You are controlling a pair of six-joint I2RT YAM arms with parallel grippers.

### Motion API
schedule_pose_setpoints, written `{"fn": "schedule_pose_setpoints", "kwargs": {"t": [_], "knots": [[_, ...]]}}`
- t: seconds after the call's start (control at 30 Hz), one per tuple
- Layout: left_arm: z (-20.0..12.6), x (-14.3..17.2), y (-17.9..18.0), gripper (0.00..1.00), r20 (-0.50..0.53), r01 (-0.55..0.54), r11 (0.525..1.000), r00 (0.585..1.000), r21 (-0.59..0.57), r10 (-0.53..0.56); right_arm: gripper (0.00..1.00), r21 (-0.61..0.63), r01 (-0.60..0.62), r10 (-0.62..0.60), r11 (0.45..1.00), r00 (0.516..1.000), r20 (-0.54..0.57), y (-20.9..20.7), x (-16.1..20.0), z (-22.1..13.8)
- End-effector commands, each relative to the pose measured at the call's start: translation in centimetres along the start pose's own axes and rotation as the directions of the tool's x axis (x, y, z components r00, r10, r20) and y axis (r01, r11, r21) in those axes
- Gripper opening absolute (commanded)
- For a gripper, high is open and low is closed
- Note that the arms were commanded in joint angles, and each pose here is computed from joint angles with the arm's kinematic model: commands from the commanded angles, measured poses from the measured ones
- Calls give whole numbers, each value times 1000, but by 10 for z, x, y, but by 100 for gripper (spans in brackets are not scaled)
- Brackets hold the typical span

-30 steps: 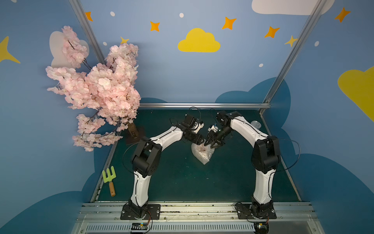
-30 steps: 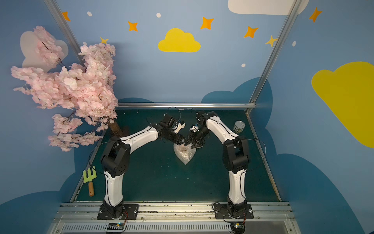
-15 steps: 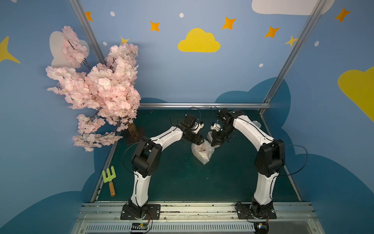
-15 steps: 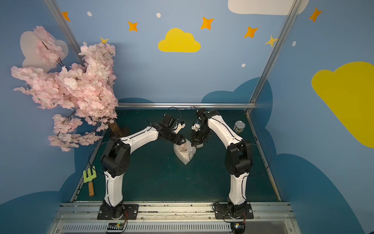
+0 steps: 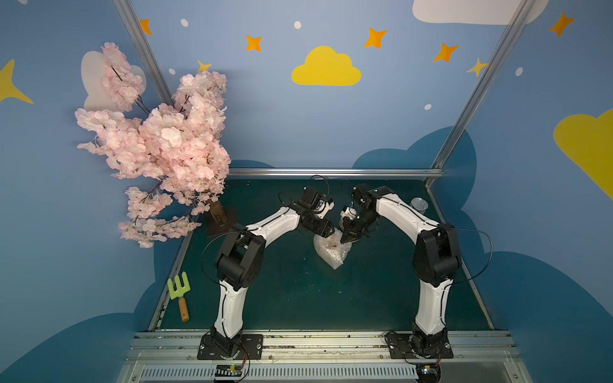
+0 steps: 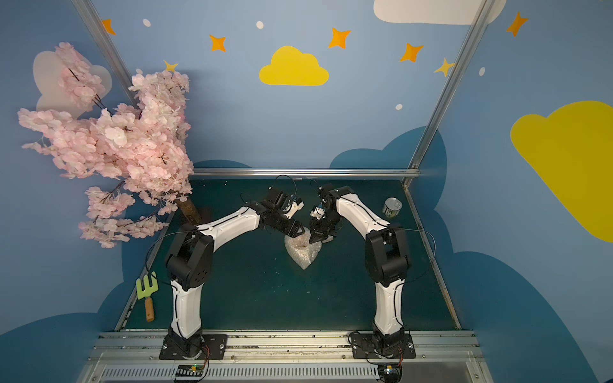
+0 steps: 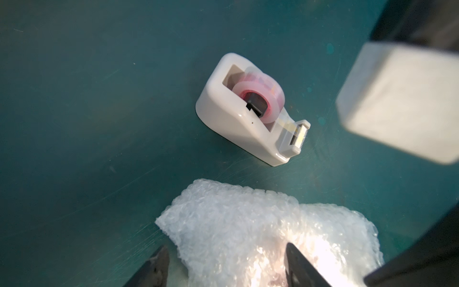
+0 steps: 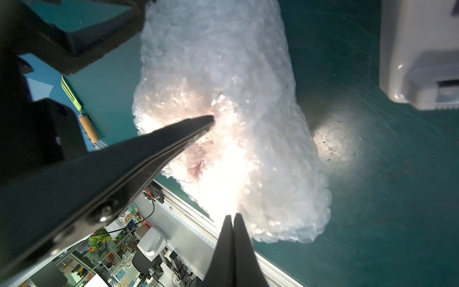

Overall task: Wrap mugs in bubble wrap
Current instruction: Stick the tape on the bubble wrap, then reset both arms

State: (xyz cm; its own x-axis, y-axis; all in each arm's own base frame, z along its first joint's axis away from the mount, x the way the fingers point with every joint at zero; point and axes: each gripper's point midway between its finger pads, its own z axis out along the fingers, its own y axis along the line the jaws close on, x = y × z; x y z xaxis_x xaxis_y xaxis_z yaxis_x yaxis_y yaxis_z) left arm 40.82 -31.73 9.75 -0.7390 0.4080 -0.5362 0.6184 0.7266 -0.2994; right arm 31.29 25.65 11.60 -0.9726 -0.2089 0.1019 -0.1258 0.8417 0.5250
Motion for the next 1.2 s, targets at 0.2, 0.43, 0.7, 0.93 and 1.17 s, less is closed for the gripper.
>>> {"fn": "schedule_pose_setpoints", "kwargs": {"t": [0.2,0.43,0.7,0.93,1.17], "knots": [[-2,-7,-1,73,6,-12,1000,1000,6,12,8,30,-4,5,1000,1000,-6,-9,-1,7],[-28,-26,-3,73,69,-9,1000,998,-26,11,16,-8,5,-4,1000,999,47,7,3,-17],[-56,-40,-3,75,135,13,999,991,-32,-8,20,-62,13,-7,998,995,97,18,1,-27],[-100,-43,36,79,262,158,983,957,-96,-129,52,-58,68,-52,996,971,232,19,-9,-64],[-142,-13,105,100,384,309,919,901,-246,-200,75,7,128,-117,992,885,452,-17,-47,-106]]}}
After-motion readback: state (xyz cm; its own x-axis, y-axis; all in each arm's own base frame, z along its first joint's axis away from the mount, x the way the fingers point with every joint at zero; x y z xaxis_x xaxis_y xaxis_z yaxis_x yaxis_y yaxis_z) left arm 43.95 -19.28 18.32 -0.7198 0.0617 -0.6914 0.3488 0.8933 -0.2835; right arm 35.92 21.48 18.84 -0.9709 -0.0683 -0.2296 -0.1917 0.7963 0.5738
